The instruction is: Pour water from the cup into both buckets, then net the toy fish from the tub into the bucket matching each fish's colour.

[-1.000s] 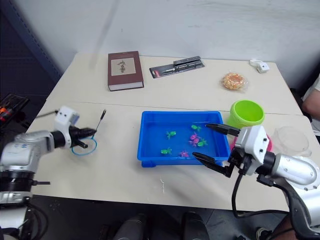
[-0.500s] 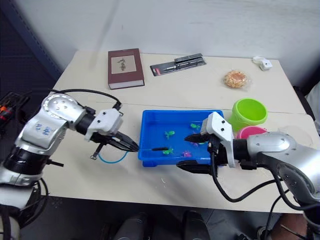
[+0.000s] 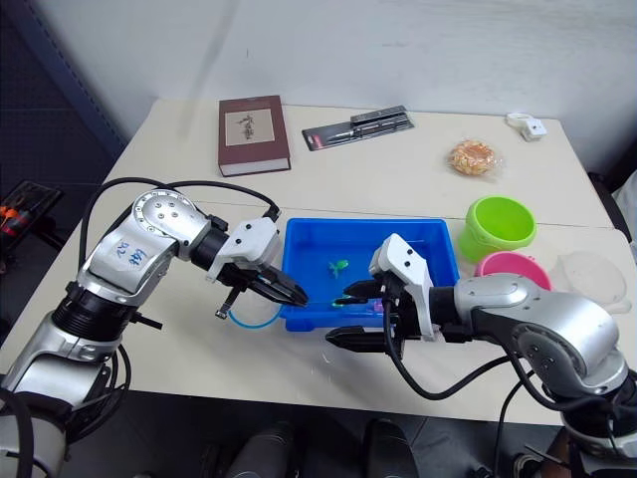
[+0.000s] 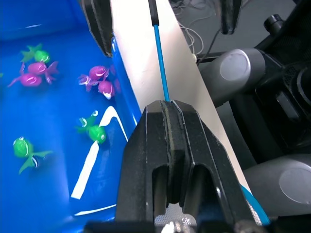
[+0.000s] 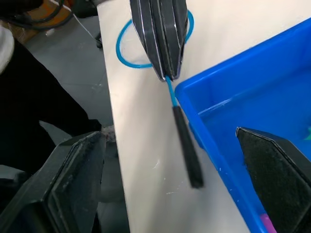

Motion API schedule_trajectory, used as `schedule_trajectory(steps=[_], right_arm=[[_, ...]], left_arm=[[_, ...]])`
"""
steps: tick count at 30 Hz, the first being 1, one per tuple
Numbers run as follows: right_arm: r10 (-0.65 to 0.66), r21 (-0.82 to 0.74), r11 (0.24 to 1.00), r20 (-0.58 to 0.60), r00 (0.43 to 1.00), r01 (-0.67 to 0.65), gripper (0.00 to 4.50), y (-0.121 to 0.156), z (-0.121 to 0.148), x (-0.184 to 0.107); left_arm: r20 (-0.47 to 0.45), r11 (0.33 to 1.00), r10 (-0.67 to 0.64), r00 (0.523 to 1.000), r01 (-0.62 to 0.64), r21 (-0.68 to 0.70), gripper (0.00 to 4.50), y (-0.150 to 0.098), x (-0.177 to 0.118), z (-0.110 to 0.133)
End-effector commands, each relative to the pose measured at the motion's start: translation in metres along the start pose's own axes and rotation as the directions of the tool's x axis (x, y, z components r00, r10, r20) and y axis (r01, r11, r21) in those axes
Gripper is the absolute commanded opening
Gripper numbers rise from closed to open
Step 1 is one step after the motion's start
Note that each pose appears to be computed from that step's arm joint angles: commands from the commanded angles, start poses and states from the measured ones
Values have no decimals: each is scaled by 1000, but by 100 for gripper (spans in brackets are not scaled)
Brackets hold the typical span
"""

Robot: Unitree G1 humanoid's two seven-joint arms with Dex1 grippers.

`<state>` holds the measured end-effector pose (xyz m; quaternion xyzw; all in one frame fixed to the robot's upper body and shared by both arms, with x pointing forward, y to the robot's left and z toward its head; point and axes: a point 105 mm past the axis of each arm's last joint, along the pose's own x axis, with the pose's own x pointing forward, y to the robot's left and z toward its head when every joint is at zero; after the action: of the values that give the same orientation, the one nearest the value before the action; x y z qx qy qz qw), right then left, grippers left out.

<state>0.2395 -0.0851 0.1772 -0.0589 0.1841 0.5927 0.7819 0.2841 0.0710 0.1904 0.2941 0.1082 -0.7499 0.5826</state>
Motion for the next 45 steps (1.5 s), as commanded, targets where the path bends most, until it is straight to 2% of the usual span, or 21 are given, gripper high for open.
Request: schedule_trajectory(steps=[1, 6, 17, 19, 21, 27, 32, 34, 36, 39, 42, 43, 45], right_arm=[[-6, 3, 1000, 27, 1000, 5, 450, 2, 10, -4], [-33, 8, 999, 23, 999, 32, 450, -1, 13, -3], [-3, 9, 1000, 14, 1000, 3, 450, 4, 16, 2], [0, 11, 1000, 12, 1000, -1, 394, 4, 16, 2], [3, 12, 1000, 14, 1000, -3, 315, 4, 16, 2], [10, 24, 1000, 10, 1000, -11, 2, 5, 14, 2], [17, 22, 1000, 14, 1000, -17, 2, 6, 14, 3], [20, 18, 1000, 15, 1000, -20, 0, 6, 14, 3], [30, 7, 1000, 17, 999, -30, 0, 8, 15, 3], [38, -12, 999, 17, 999, -38, 0, 10, 16, 2], [34, -25, 999, 15, 999, -34, 0, 11, 16, -1], [31, -32, 999, 13, 999, -30, 0, 11, 16, -3], [-23, -63, 998, 13, 1000, 24, 0, 5, 16, -15]], left_arm=[[1, 999, 19, 1000, -19, 30, 2, 2, 0, 7], [-2, 999, 31, 1000, -31, 29, 2, 3, 1, 8], [-18, 1000, 21, 1000, -21, 15, 2, 0, 6, 10], [-22, 1000, 20, 1000, -19, 15, 0, -1, 7, 10], [-25, 1000, 20, 1000, -19, 15, 0, -1, 7, 9], [-14, 999, 40, 999, -40, 14, 0, 1, 6, 9], [-17, 1000, 25, 1000, -25, -4, 0, -1, 2, 4], [47, 999, 42, 998, -42, 13, 71, 0, 3, 10], [234, 998, 48, 971, -57, 33, 147, 1, -2, 33], [414, 995, 77, 907, -95, 24, 283, 5, -21, 59], [492, 990, 121, 862, -141, 3, 422, 10, -39, 72], [508, 988, 138, 850, -156, -7, 439, 12, -44, 75], [523, 968, 235, 819, -243, -54, 439, 19, -71, 71]])
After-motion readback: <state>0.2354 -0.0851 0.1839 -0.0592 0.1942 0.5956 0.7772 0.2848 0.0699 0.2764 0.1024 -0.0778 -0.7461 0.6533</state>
